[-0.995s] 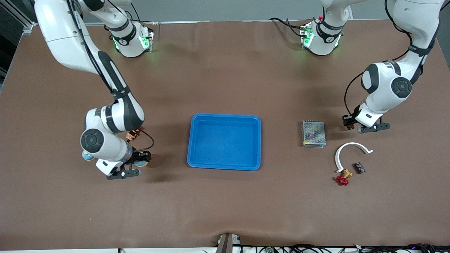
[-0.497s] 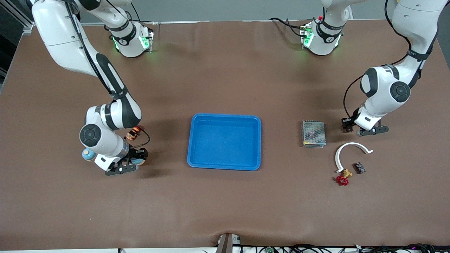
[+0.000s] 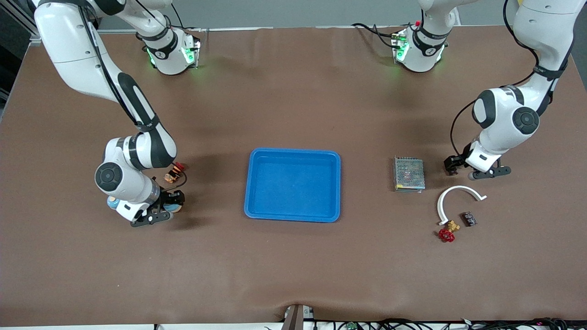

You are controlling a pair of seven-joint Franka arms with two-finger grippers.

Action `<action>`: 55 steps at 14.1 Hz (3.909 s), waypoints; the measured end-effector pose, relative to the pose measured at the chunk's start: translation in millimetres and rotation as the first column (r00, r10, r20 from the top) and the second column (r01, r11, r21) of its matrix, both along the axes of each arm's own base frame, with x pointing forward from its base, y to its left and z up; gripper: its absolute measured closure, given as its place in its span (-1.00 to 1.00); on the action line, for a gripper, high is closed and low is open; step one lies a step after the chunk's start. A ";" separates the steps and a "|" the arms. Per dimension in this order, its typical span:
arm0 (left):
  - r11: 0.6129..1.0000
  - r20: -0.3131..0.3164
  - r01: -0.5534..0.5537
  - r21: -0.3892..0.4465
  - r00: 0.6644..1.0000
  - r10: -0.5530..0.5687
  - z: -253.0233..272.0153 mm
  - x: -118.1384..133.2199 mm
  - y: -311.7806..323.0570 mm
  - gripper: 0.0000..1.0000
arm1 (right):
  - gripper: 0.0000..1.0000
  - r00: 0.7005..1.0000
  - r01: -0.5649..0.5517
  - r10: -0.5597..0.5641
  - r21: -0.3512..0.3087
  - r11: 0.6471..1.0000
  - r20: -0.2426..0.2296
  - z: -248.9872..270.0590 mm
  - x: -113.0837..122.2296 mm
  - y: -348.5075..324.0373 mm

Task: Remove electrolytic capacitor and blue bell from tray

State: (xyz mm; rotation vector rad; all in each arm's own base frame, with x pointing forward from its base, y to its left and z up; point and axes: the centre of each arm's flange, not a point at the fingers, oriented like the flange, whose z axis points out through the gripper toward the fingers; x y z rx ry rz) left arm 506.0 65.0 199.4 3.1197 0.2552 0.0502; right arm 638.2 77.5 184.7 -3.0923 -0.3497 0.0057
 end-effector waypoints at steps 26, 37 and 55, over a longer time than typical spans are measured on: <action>0.999 -0.048 0.026 -0.039 0.998 -0.028 366.1 95.1 22.1 -1.00 | -0.33 0.999 0.040 -0.042 0.072 0.997 0.033 -4.6 -6.1 18.4; 0.981 0.059 0.188 -0.040 0.981 -0.186 419.5 100.3 -62.8 -1.00 | -0.33 0.999 0.039 -0.041 0.072 0.997 0.030 -7.0 -8.3 18.9; 0.989 0.060 0.141 -0.048 0.989 -0.138 434.0 88.4 -93.7 -1.00 | -1.00 0.997 0.036 -0.031 0.071 0.997 -0.068 49.6 14.8 21.6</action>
